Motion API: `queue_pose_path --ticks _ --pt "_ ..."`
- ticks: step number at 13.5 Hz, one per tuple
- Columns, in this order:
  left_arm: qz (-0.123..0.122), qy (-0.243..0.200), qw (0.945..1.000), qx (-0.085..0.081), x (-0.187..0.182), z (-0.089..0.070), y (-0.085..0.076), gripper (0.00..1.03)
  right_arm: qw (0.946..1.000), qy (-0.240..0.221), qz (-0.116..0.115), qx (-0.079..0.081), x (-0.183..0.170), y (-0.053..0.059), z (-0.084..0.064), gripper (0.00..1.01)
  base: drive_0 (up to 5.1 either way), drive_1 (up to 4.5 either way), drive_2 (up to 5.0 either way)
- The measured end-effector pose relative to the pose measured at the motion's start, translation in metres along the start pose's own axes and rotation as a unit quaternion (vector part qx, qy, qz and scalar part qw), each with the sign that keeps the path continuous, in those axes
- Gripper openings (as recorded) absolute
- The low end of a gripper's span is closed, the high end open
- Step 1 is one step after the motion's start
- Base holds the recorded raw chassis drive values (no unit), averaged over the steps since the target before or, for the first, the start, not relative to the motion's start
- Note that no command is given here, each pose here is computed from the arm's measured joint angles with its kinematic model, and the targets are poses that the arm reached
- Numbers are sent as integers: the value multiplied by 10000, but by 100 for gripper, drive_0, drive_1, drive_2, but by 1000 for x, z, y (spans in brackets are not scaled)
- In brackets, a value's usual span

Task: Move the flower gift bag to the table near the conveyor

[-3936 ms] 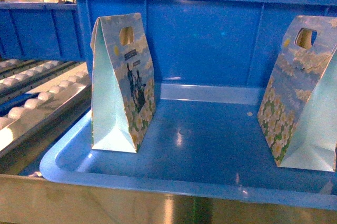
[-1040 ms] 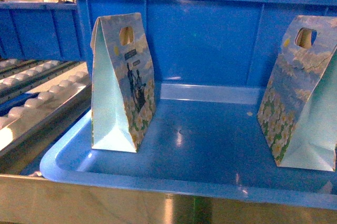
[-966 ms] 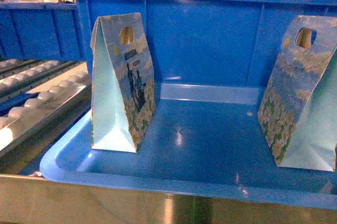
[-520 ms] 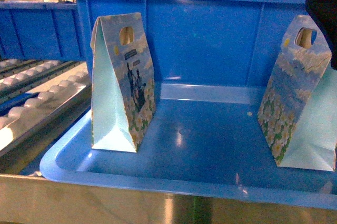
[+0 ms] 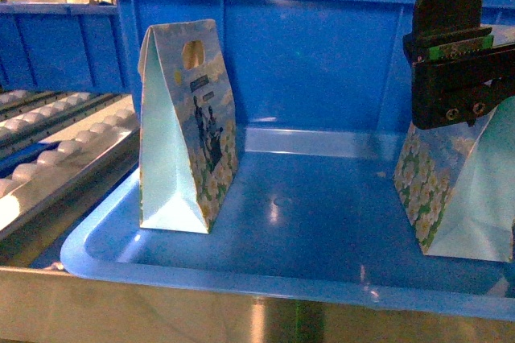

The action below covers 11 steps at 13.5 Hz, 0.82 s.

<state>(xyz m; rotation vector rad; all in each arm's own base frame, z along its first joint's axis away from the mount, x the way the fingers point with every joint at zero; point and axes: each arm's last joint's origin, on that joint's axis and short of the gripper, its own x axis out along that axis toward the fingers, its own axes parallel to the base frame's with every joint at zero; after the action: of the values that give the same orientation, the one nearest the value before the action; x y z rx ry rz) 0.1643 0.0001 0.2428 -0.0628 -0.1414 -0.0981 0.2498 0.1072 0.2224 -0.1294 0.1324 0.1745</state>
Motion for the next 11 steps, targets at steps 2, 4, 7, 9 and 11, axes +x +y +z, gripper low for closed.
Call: queue_pose_path --ticks 2,4,7,9,11 --pt "0 2 10000 0 0 0 0 98 10000 69 -1 40 3 1 -3 98 0 0 0" --pt "0 0 10000 0 0 0 0 98 10000 80 -27 45 7 2 -4 98 0 0 0" --pt "0 0 10000 0 0 0 0 98 9998 157 -50 58 11 3 -6 98 0 0 0" --pt "0 0 10000 0 0 0 0 98 9997 233 -95 41 12 3 -8 73 0 0 0" --pt "0 0 10000 0 0 0 0 98 9996 258 -103 48 13 3 -8 51 0 0 0"
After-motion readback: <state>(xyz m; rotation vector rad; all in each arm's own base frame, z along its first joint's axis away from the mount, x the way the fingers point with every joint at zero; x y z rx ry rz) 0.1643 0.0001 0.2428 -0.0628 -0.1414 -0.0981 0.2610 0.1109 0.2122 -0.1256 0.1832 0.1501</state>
